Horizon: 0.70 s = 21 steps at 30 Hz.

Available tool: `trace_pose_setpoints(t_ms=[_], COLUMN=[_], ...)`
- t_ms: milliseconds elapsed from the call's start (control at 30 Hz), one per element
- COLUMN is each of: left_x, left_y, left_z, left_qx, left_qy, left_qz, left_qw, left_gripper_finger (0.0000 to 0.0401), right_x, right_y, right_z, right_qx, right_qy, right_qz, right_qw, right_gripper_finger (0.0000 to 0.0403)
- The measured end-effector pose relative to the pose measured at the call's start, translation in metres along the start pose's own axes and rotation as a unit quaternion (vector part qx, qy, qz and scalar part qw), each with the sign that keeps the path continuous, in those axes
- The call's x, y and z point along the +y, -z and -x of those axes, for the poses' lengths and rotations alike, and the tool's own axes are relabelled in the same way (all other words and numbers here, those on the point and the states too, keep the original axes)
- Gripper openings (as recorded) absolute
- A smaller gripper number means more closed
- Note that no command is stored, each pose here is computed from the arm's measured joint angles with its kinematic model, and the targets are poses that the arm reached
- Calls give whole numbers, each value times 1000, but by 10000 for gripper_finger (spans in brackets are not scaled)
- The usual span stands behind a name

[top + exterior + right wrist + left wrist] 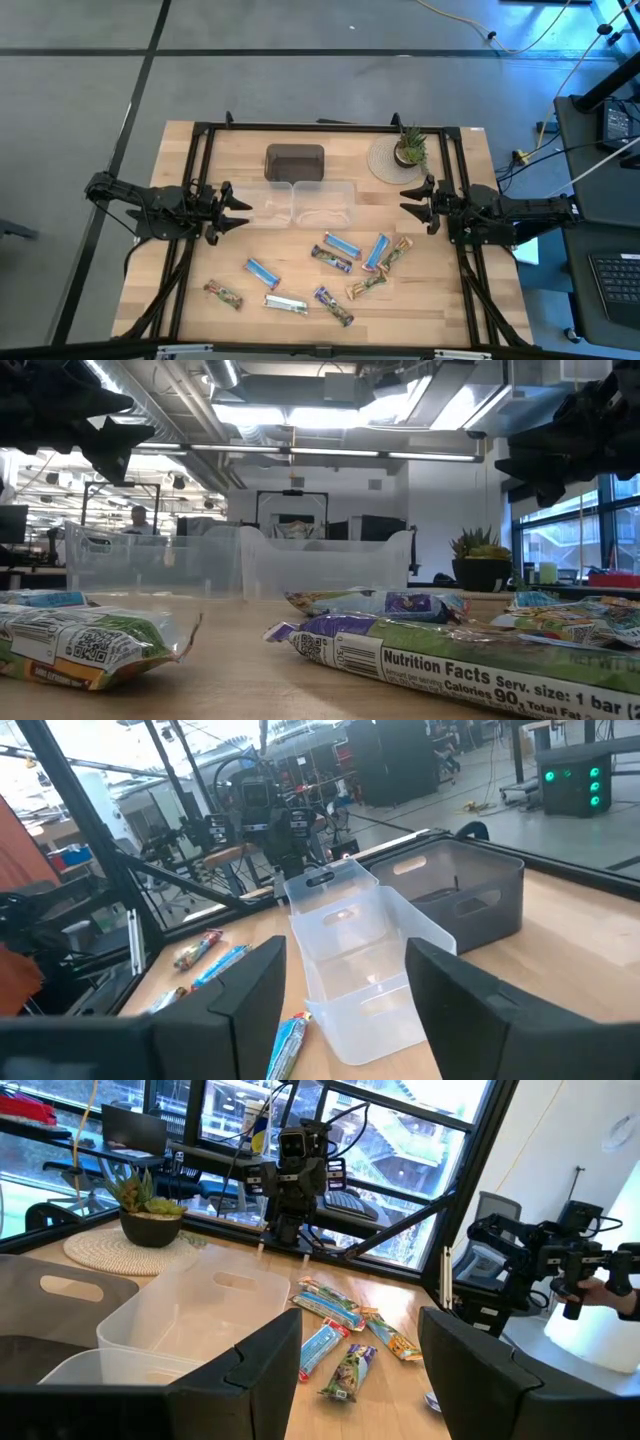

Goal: Pick and place Granola Bars by type
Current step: Put the red granola bar into the black bin

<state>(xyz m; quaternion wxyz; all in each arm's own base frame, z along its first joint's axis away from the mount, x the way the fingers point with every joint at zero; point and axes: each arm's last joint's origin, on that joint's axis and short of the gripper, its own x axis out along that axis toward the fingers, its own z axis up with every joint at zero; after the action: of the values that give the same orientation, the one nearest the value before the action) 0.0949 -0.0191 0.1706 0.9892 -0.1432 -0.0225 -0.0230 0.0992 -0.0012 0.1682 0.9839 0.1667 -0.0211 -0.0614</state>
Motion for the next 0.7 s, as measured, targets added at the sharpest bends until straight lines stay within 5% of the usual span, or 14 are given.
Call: trace_pose_setpoints(t_ms=[433,700], left_x=[0,-6], left_y=[-1,-24], left_z=[0,3], left_qx=[-8,-121], left_qy=[-6,32], left_qz=[24,-1], left_qw=[1000,992], left_gripper_finger=[194,194], right_x=[0,0], right_y=[0,0], right_z=[0,0], right_qx=[0,0], right_qy=[0,2], right_qz=[27,27], right_qw=[1000,1000], right_gripper_finger=[210,210])
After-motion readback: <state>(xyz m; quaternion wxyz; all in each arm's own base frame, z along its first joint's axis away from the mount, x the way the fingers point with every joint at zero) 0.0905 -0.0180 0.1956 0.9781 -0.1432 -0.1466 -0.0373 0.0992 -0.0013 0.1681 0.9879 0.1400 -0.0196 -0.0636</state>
